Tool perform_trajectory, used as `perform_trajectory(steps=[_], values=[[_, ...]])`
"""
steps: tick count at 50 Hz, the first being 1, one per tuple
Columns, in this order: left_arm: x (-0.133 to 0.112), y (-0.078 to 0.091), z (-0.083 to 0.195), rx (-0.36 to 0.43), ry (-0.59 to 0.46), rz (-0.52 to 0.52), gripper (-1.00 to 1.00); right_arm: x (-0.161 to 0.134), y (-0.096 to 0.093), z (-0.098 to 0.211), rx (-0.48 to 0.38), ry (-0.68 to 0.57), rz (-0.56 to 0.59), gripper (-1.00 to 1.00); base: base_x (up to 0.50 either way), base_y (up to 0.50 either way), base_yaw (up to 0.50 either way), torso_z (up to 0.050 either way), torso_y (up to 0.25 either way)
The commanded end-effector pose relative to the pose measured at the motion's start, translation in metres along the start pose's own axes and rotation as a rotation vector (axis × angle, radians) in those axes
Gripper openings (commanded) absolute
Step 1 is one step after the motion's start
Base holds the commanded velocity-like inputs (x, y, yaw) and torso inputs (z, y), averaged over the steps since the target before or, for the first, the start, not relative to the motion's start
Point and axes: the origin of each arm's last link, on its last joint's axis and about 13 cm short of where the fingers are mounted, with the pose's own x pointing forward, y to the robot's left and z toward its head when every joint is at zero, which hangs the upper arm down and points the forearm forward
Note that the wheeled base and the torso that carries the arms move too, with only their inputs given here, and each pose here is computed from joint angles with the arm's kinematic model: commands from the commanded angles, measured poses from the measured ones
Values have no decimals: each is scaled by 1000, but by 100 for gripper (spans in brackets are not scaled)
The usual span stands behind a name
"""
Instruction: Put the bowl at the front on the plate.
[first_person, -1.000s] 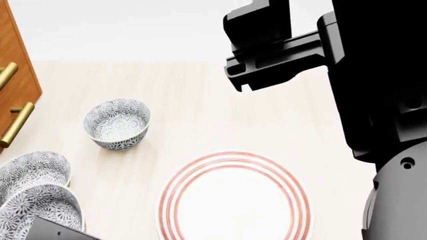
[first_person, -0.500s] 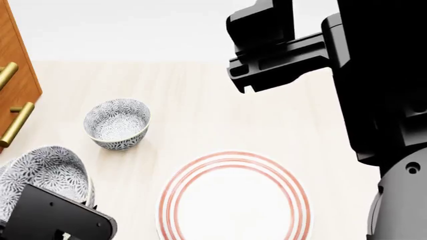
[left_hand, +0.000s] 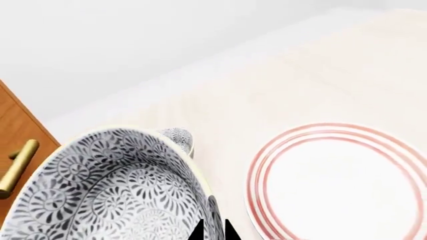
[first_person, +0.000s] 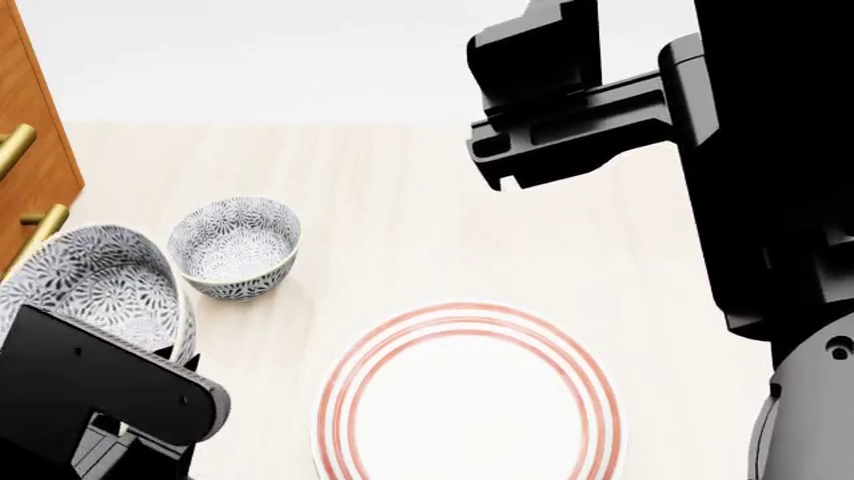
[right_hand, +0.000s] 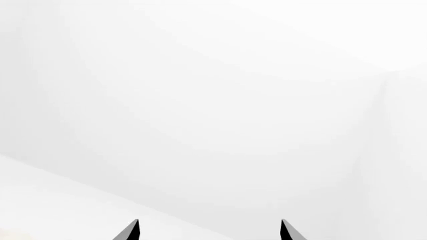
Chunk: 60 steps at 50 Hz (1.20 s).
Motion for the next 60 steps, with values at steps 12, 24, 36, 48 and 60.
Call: perform_trajectory(steps=[12, 24, 36, 48, 60], values=[[3, -1, 34, 65, -119, -35, -100, -3, -2, 0, 2, -4, -13, 100, 0, 0, 0, 0, 1], [16, -1, 40, 99, -153, -25, -100, -3, -1, -1, 3, -7, -8, 100, 0, 0, 0, 0, 0], [32, -7, 44, 157, -183, -49, -100, -2, 0, 0, 1, -15, -2, 100, 0, 0, 0, 0, 1], [43, -16, 49, 173, -204, -42, -100, -5, -1, -2, 4, -17, -12, 100, 0, 0, 0, 0, 0], [50, -26, 51, 237, -286, -39, -100, -8, -2, -1, 8, -20, -19, 100, 0, 0, 0, 0, 1]])
